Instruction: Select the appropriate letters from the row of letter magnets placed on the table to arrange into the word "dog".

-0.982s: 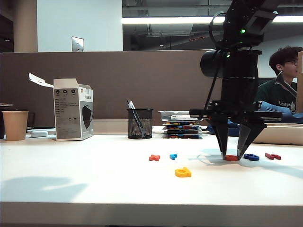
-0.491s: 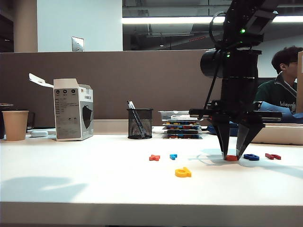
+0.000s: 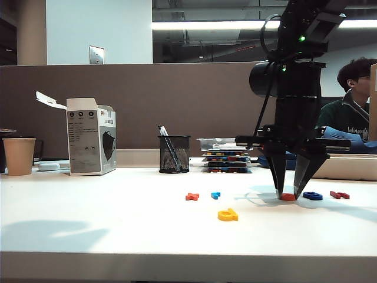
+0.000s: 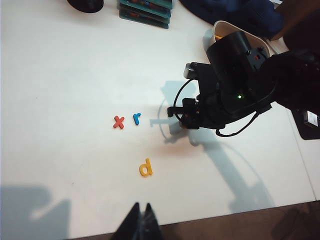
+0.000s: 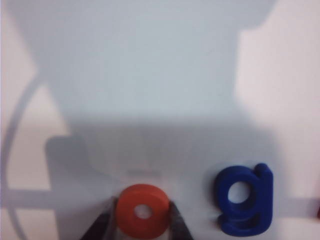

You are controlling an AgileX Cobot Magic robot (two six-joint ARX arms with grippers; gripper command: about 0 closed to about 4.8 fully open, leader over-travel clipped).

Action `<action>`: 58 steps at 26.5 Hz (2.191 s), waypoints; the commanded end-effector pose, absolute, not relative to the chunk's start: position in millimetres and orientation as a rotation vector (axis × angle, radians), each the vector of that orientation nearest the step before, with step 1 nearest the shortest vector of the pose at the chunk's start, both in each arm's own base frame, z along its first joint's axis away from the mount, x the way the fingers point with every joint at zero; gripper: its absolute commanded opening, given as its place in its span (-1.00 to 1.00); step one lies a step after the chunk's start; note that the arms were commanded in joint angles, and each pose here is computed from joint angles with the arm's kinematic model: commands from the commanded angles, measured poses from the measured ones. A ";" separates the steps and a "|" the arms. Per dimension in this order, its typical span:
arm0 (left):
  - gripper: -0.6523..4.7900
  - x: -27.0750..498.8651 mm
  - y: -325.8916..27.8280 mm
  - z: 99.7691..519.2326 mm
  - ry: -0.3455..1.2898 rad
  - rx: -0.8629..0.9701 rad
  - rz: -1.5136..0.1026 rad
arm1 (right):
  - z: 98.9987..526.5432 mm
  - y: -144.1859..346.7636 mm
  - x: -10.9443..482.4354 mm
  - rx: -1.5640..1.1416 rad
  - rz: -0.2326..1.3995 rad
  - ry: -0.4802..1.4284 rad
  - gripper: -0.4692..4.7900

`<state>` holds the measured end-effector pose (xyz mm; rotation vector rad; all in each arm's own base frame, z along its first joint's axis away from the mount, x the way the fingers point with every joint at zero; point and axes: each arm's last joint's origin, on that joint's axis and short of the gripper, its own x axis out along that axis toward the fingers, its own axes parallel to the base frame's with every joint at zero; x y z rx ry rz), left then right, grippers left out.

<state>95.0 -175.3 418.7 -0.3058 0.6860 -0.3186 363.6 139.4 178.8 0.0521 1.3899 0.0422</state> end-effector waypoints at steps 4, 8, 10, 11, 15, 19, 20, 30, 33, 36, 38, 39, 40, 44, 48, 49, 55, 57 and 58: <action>-0.78 94.8 -174.5 420.3 0.677 -0.311 -0.318 | 175.0 139.5 361.3 0.051 0.044 1.419 -0.47; -0.78 94.8 -174.5 420.3 0.677 -0.311 -0.318 | 175.9 139.2 360.4 0.049 0.042 1.425 -0.47; -0.78 94.8 -174.5 420.3 0.677 -0.311 -0.318 | 178.0 139.0 359.9 0.050 0.043 1.421 -0.47; -0.78 94.8 -174.5 420.3 0.677 -0.311 -0.318 | 179.3 138.9 359.7 0.051 0.044 1.417 -0.47; -0.78 94.8 -174.5 420.3 0.677 -0.311 -0.318 | 187.3 138.5 358.7 0.059 0.052 1.391 -0.47; -0.78 94.8 -174.5 420.3 0.677 -0.311 -0.318 | 197.6 137.6 356.4 0.067 0.060 1.364 -0.47; -0.78 94.8 -174.5 420.3 0.677 -0.311 -0.318 | 199.7 137.4 355.9 0.068 0.061 1.359 -0.47; -0.78 94.8 -174.5 420.3 0.677 -0.311 -0.318 | 223.2 141.9 335.1 0.037 0.080 1.390 -0.47; -0.78 94.8 -174.5 420.3 0.677 -0.311 -0.318 | 224.5 152.8 327.3 0.008 0.105 1.405 -0.47; -0.78 94.8 -174.5 420.3 0.677 -0.311 -0.318 | 224.4 161.6 323.1 -0.011 0.127 1.405 -0.47; -0.78 94.8 -174.5 420.3 0.677 -0.311 -0.318 | 224.4 167.2 320.1 -0.022 0.141 1.406 -0.47; -0.78 94.8 -174.5 420.3 0.677 -0.311 -0.318 | 224.4 169.1 318.9 -0.025 0.145 1.409 -0.47; -0.78 94.8 -174.5 420.3 0.677 -0.311 -0.318 | 224.3 171.3 317.2 -0.027 0.143 1.412 -0.47; -0.78 94.8 -174.5 420.3 0.677 -0.311 -0.318 | 224.0 180.4 310.4 -0.050 0.161 1.428 -0.47; -0.78 94.8 -174.5 420.3 0.677 -0.311 -0.318 | 223.8 189.3 303.9 -0.069 0.178 1.437 -0.47; -0.78 94.8 -174.5 420.3 0.677 -0.311 -0.318 | 223.7 190.4 302.5 -0.069 0.180 1.444 -0.47; -0.78 94.8 -174.5 420.3 0.677 -0.311 -0.318 | 221.2 199.6 294.6 -0.083 0.184 1.456 -0.47; -0.78 94.8 -174.5 420.3 0.677 -0.311 -0.318 | 217.7 201.3 291.8 -0.092 0.188 1.463 -0.47; -0.78 94.8 -174.5 420.3 0.677 -0.311 -0.318 | 215.1 200.9 291.2 -0.093 0.187 1.465 -0.47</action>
